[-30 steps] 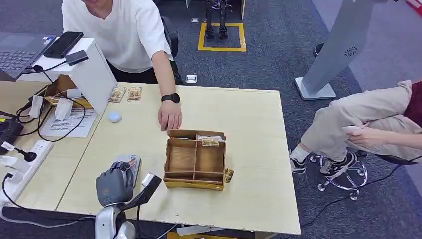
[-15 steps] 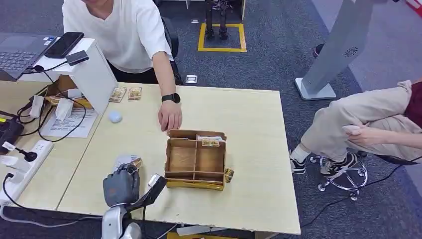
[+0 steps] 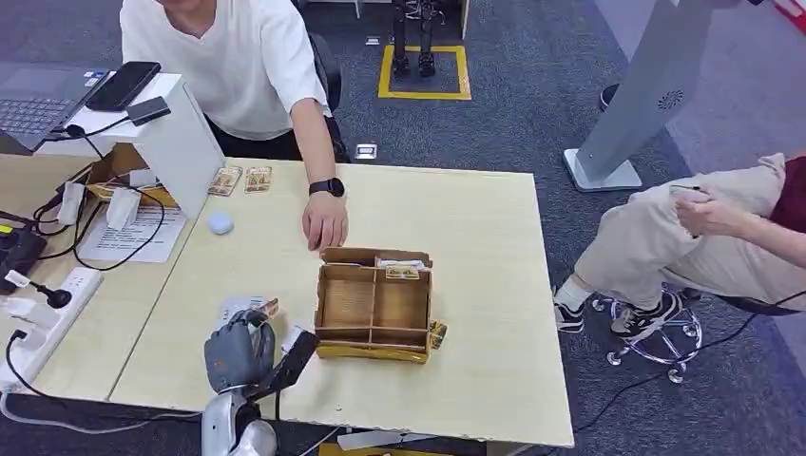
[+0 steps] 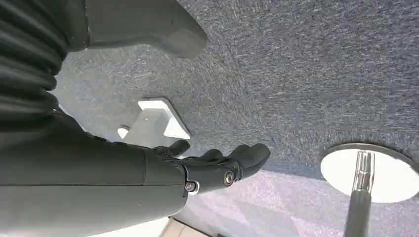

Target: Pass the card to the sensor for recognition and then transmit it.

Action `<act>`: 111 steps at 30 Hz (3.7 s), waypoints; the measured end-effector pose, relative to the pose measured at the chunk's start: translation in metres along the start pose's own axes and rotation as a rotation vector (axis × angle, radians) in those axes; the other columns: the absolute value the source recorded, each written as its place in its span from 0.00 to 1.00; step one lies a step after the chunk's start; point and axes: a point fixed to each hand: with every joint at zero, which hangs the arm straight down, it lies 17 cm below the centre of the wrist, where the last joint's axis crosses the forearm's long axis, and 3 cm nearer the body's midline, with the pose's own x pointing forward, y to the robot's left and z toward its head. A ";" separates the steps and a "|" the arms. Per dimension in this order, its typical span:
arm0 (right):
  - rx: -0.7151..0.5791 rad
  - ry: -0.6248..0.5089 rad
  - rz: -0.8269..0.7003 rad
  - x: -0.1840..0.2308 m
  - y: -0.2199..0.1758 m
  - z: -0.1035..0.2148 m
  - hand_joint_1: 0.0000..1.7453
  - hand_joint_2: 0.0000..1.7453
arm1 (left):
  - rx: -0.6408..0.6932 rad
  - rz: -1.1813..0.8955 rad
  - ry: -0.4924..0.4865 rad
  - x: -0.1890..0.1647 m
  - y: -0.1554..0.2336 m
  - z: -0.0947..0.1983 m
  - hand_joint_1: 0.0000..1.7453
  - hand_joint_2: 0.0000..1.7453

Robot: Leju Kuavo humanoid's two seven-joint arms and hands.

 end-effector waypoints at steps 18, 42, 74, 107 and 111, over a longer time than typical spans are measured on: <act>0.001 -0.041 0.025 0.009 -0.002 -0.002 0.00 1.00 | 0.244 0.326 -0.146 0.061 0.082 -0.033 1.00 1.00; 0.013 -0.102 0.045 0.044 0.005 -0.001 0.00 1.00 | 0.274 0.442 -0.166 0.119 0.115 -0.106 0.00 1.00; 0.013 -0.056 0.019 0.015 0.006 0.003 0.00 1.00 | 0.353 0.626 -0.213 0.116 0.140 -0.072 0.00 1.00; 0.005 -0.071 0.030 0.011 0.001 0.000 0.00 1.00 | 0.208 0.801 -0.592 0.179 0.162 0.060 0.00 1.00; 0.010 -0.082 0.027 0.015 0.004 0.002 0.00 1.00 | 0.088 0.803 -0.660 0.197 0.145 0.074 0.00 1.00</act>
